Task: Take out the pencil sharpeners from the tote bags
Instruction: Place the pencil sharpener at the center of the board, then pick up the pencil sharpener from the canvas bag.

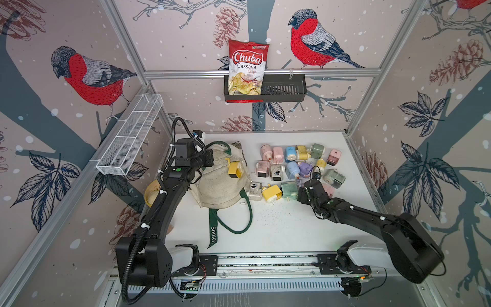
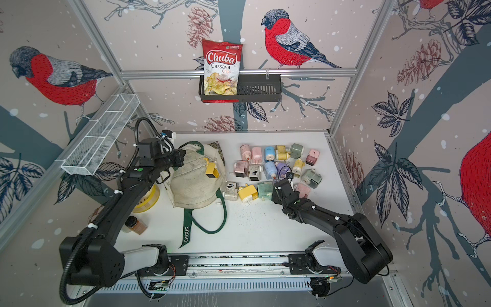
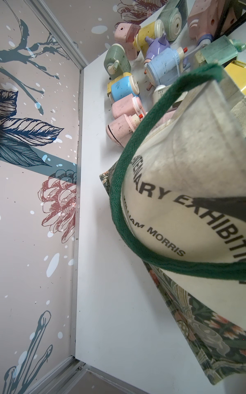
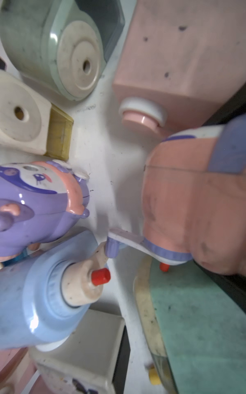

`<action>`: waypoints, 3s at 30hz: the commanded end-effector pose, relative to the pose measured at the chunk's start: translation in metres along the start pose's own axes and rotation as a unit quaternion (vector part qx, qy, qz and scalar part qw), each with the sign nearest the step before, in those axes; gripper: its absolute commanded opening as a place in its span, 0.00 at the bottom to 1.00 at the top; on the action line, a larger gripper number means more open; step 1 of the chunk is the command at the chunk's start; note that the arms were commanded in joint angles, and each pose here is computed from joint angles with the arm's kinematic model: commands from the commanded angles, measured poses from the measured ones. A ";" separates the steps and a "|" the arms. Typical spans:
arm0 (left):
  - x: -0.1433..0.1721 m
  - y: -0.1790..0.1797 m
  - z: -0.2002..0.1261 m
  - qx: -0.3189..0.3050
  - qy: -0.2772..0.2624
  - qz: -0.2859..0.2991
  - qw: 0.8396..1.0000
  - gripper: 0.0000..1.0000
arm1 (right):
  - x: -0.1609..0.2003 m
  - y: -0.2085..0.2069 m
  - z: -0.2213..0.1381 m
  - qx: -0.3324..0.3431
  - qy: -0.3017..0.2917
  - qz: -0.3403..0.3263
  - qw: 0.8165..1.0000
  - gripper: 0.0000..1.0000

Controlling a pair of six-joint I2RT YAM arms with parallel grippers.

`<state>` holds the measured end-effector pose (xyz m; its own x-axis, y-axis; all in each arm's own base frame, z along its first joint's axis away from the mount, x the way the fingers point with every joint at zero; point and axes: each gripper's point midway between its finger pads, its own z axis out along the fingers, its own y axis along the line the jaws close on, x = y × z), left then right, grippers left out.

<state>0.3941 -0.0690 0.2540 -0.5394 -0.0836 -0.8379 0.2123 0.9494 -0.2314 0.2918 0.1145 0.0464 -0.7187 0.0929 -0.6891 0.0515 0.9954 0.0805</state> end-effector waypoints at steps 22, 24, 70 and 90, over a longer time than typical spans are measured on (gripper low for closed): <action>-0.009 0.000 0.002 0.001 -0.013 0.001 1.000 0.00 | -0.016 0.008 -0.010 -0.010 -0.007 0.003 1.000 0.92; -0.008 0.000 0.002 0.001 -0.012 0.001 1.000 0.00 | -0.023 0.008 -0.017 -0.009 -0.014 0.002 1.000 0.93; -0.011 -0.004 -0.001 0.012 -0.019 0.001 1.000 0.00 | -0.003 0.420 -0.007 -0.075 -0.125 -0.252 0.957 0.94; -0.006 -0.005 0.005 0.017 -0.010 -0.002 1.000 0.00 | -0.058 0.383 0.064 0.050 -0.224 -0.222 0.947 0.95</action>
<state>0.3959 -0.0735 0.2508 -0.5497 -0.0877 -0.8308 0.2263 0.9416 -0.2492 0.3885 0.5014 0.0721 -0.3210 -0.3733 -0.8704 -0.1488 0.9275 -0.3429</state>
